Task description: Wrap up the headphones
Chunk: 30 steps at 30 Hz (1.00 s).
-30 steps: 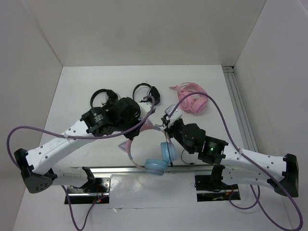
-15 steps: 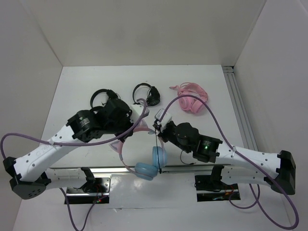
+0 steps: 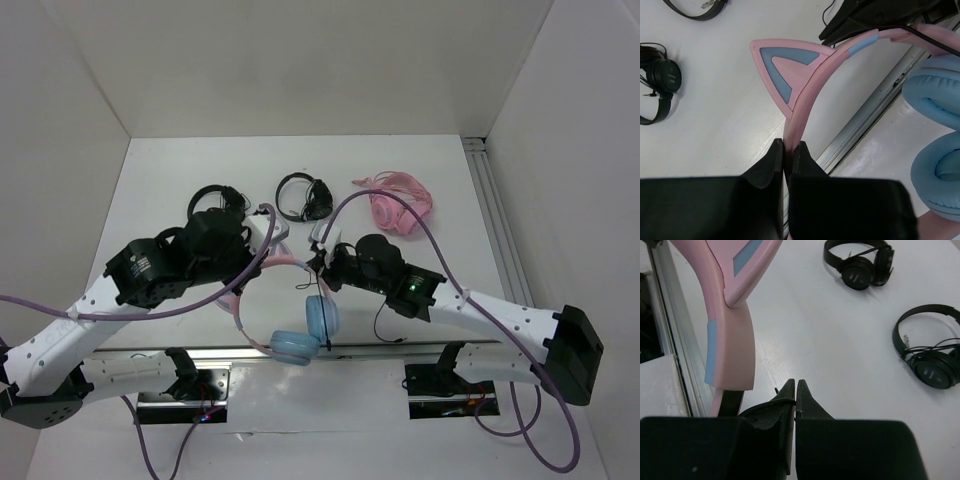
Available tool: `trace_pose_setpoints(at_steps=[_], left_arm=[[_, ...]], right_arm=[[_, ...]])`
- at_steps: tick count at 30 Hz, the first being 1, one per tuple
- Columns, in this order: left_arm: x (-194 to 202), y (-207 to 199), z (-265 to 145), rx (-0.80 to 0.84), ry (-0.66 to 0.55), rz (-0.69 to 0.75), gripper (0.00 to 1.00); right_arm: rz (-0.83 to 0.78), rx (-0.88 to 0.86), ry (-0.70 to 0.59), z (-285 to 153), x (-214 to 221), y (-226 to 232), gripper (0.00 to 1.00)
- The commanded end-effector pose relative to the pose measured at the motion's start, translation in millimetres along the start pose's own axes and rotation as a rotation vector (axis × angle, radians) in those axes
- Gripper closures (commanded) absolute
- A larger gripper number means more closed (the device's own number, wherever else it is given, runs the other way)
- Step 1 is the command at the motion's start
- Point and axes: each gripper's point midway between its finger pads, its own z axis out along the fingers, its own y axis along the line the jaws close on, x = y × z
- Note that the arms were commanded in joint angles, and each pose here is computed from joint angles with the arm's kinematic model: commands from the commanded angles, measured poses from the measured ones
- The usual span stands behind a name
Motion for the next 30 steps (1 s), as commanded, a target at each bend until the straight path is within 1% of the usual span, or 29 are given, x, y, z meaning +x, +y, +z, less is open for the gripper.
trace_pose_setpoints(at_steps=[1, 2, 3, 4, 5, 6, 8, 9, 10, 12, 15, 16, 17, 18, 19, 22, 24, 27, 30], left_arm=[[-76, -47, -40, 0.253, -0.346, 0.002, 1.0], [-84, -43, -41, 0.233, -0.377, -0.016, 1.0], [-89, -34, -40, 0.178, -0.394, -0.036, 1.0], [-92, -28, -39, 0.146, -0.403, -0.043, 1.0], [-92, -23, -39, 0.119, -0.402, -0.074, 1.0], [-96, -15, -37, 0.07, -0.42, -0.085, 1.0], [-99, -11, -37, 0.048, -0.433, -0.1, 1.0], [-101, -9, -38, 0.041, -0.442, -0.112, 1.0], [-103, -10, -35, 0.041, -0.442, -0.112, 1.0], [-105, -9, -36, 0.035, -0.451, -0.127, 1.0], [-106, -7, -33, 0.027, -0.454, -0.14, 1.0], [-106, -5, -33, 0.015, -0.455, -0.143, 1.0], [-109, -4, -34, 0.011, -0.467, -0.171, 1.0], [-106, -1, -31, -0.007, -0.459, -0.183, 1.0], [-110, 1, -37, -0.016, -0.485, -0.189, 1.0], [-117, 10, -50, -0.055, -0.555, -0.257, 1.0], [-121, 20, -56, -0.101, -0.589, -0.301, 1.0], [-125, 30, -62, -0.15, -0.616, -0.36, 1.0], [-127, 43, -69, -0.215, -0.645, -0.429, 1.0]], right_arm=[[0.023, -0.028, 0.038, 16, 17, -7, 1.0], [0.027, -0.043, 0.043, 21, 21, -7, 1.0], [0.042, -0.063, 0.017, 24, 18, -5, 0.99], [0.066, -0.13, -0.008, 23, 16, 6, 0.98], [0.082, -0.155, -0.025, 26, 17, 6, 0.93], [0.077, -0.182, -0.106, 27, 0, 10, 0.91], [0.119, -0.221, -0.141, 29, 3, 14, 0.89], [0.109, -0.227, -0.215, 29, -14, 13, 0.87], [0.131, -0.22, -0.228, 32, -15, 10, 0.83], [0.145, -0.183, -0.245, 40, -15, 2, 0.83], [0.168, -0.132, -0.326, 47, -32, -12, 0.83], [0.195, -0.115, -0.345, 46, -33, -18, 0.83], [0.214, -0.095, -0.339, 49, -23, -27, 0.82], [0.214, -0.098, -0.384, 47, -33, -31, 0.82], [0.238, -0.119, -0.386, 47, -30, -30, 0.8], [0.264, -0.136, -0.389, 52, -23, -36, 0.8], [0.281, -0.15, -0.364, 58, -11, -36, 0.8], [0.303, -0.179, -0.343, 66, 1, -31, 0.8], [0.323, -0.204, -0.348, 70, 4, -28, 0.8]])
